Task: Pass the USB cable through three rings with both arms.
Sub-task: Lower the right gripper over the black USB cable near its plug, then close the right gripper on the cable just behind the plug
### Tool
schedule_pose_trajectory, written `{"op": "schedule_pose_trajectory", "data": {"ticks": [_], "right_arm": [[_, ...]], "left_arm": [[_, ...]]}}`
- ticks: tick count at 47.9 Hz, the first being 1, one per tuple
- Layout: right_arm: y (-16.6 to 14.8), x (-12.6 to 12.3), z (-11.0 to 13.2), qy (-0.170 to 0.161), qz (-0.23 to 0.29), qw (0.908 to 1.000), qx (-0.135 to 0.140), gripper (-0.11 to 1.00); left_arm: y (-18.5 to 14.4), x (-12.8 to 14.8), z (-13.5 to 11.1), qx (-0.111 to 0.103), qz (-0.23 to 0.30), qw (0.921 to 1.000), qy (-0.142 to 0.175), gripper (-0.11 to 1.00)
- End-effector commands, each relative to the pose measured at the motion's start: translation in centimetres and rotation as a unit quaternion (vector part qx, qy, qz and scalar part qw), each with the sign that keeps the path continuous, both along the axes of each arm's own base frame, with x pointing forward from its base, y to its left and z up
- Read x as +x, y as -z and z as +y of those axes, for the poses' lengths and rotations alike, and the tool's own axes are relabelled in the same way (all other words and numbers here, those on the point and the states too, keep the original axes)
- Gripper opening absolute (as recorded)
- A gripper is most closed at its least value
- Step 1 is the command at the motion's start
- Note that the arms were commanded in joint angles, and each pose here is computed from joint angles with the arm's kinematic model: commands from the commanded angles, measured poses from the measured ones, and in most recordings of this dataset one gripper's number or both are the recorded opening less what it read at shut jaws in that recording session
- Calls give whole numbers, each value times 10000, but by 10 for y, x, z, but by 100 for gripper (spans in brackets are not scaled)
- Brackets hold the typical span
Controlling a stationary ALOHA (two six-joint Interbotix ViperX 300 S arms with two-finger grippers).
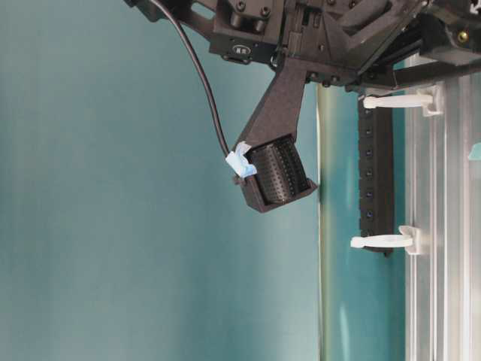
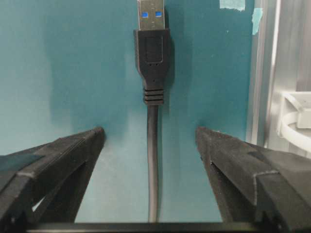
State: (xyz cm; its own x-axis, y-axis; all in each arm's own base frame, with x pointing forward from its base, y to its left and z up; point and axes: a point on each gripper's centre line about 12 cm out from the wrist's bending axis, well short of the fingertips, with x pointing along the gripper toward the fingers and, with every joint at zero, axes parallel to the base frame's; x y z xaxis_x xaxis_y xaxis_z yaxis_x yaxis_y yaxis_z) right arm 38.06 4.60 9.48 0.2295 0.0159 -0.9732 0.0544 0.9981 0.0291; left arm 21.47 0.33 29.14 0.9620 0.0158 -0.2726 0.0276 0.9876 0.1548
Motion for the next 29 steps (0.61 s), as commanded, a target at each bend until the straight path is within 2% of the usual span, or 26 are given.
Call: {"op": "schedule_pose_trajectory", "data": {"ticks": [1, 29], "right_arm": [[-3, 5, -1, 39, -137, 9999, 20, 66], [-5, 10, -5, 107, -228, 9997, 30, 66]], "left_arm": [[-5, 2, 1, 16, -84, 10000, -12, 69], [-3, 1, 1, 16, -61, 10000, -12, 69]]}}
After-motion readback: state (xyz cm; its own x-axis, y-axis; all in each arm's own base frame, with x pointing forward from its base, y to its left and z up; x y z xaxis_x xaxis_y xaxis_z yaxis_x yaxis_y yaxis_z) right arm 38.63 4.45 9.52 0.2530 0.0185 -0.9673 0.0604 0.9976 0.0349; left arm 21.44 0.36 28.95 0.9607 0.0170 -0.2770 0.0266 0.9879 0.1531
